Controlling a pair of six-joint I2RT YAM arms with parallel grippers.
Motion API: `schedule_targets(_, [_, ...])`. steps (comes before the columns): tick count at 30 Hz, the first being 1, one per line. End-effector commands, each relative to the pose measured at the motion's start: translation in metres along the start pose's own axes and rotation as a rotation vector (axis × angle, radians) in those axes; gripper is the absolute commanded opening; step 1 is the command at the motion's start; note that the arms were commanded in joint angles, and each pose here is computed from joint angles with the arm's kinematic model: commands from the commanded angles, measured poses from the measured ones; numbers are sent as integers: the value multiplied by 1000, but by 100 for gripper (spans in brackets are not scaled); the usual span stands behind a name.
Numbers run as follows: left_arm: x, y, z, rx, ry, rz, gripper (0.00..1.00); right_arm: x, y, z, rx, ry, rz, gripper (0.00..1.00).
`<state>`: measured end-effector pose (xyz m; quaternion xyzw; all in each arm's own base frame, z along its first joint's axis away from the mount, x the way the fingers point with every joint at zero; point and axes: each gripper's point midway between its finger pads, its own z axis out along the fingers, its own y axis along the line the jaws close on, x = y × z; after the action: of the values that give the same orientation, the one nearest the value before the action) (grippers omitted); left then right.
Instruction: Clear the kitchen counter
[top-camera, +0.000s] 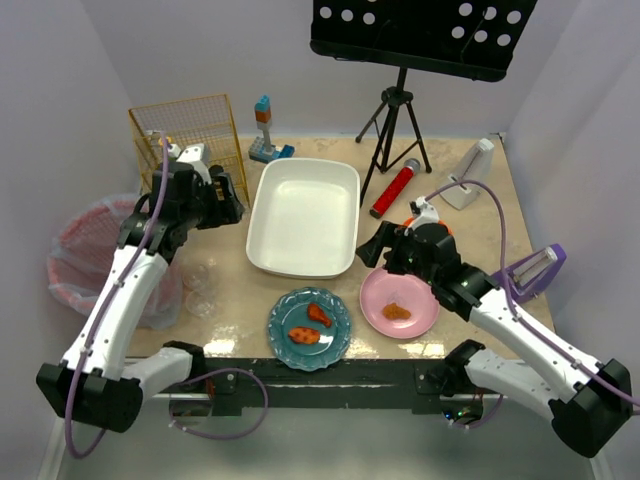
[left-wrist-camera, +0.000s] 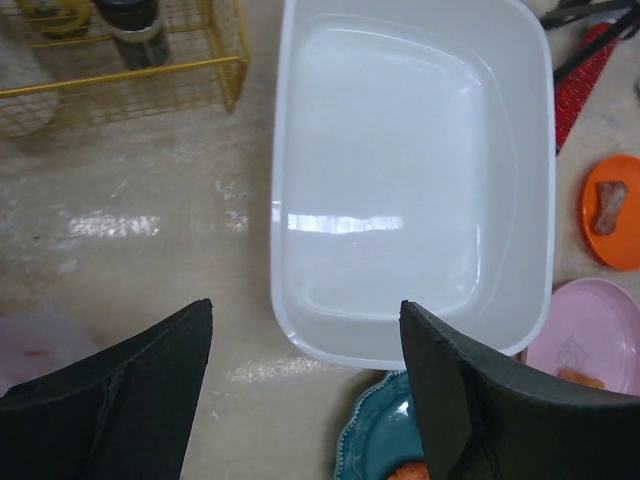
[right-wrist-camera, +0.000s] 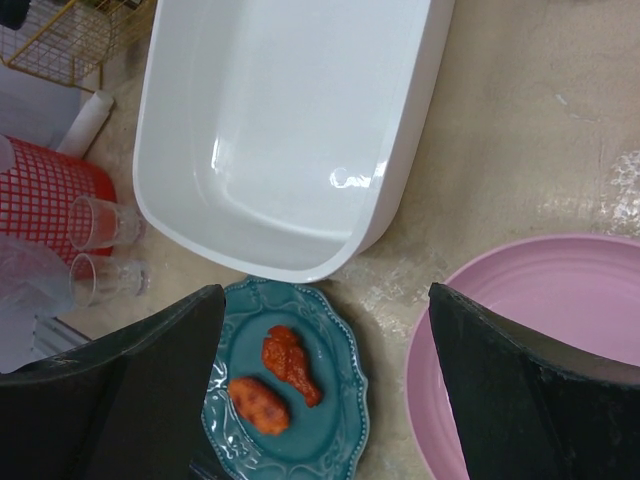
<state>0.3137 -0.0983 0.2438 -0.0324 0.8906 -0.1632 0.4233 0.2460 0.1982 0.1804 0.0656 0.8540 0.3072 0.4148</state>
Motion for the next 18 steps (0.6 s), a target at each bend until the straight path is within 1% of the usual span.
schedule_targets(1, [-9, 35, -32, -212, -96, -64, 80, -8, 19, 2, -75, -23, 7, 88])
schedule_targets(6, [-25, 29, -54, -210, -134, -56, 79, -3, 19, 7, -83, -7, 8, 88])
schedule_targets(10, [-32, 32, -63, -245, -126, -38, 78, -1, 16, 5, -82, -15, 13, 88])
schedule_targets(13, [-34, 41, -66, -295, -121, -18, 78, 2, 14, 4, -85, -14, 13, 88])
schedule_targets(18, [-36, 42, -70, -307, -118, -2, 79, 0, 21, 4, -100, -13, -11, 87])
